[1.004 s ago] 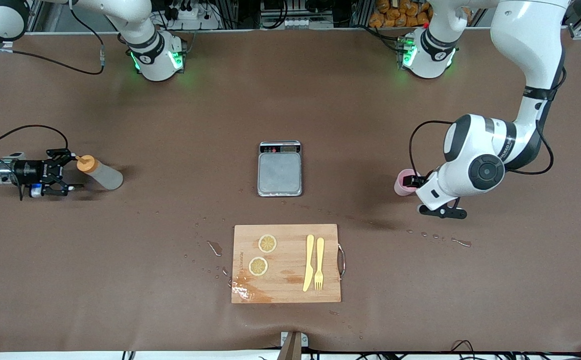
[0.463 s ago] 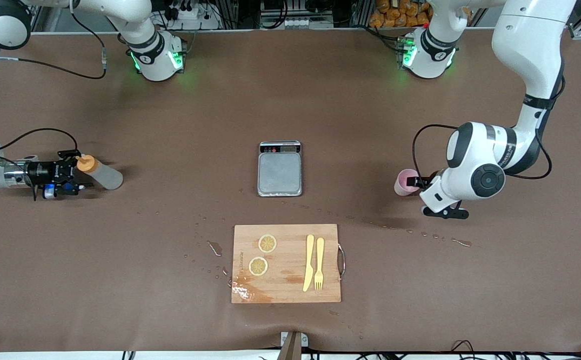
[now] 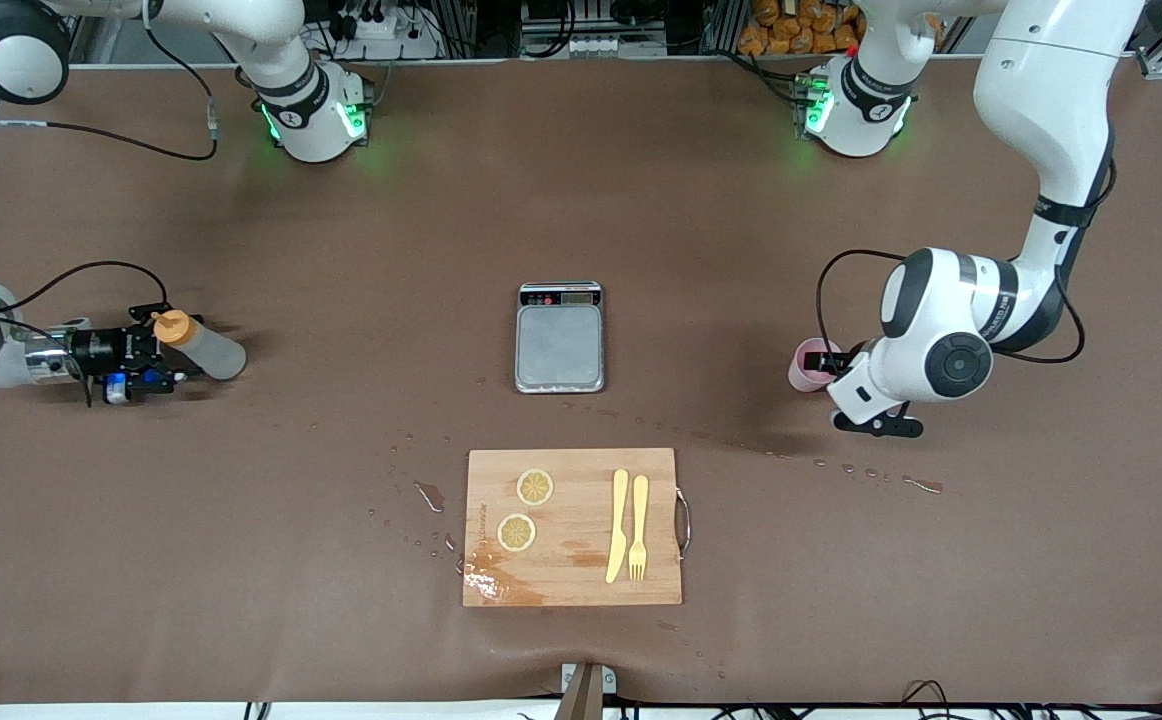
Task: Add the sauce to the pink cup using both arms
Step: 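Lift the pink cup with the left gripper while the right gripper lifts the bottle, then carry the pink cup onto the silver scale with the left gripper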
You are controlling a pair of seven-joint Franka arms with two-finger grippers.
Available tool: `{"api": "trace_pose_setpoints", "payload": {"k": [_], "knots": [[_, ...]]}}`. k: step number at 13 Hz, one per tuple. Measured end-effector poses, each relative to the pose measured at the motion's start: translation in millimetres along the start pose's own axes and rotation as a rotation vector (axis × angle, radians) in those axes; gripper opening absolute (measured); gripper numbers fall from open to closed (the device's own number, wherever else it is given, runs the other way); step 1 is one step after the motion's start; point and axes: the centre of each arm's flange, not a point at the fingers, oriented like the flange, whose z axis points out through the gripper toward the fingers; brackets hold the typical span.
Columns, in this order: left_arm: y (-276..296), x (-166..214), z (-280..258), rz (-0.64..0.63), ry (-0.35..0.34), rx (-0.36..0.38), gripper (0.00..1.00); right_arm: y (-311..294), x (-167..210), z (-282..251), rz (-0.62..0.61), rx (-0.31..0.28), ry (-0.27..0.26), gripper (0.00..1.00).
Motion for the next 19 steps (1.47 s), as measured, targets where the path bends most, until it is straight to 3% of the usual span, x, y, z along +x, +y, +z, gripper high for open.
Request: {"api": "trace_pose_setpoints", "payload": {"k": [2,3,5,8,10,11,19], "knots": [[1,0,2,0.001,-0.003,0.0,0.96,-2,0,3,0.0,-0.005,0.0,0.94],[0,1,3,0.0,-0.004,0.0,0.87,-1,1,2,0.001,-0.003,0.001,0.85],[1,1,5,0.001,-0.007,0.0,0.65,1,1,-1,0.003,0.001,0.002,0.59],[1,2,6,0.002,-0.008,0.0,0.3,2,2,-2,0.003,0.004,0.002,0.53],[2,2,4,0.002,-0.004,-0.001,0.09,1,1,-3,0.001,0.005,0.006,0.42],[2,4,1,0.003,0.002,-0.001,0.05,-1,0,-3,-0.001,0.004,0.009,0.4],[26,2,-83,-0.019,0.155,-0.017,0.04,-55,-59,11,0.053,-0.052,0.08,0.4]]}}
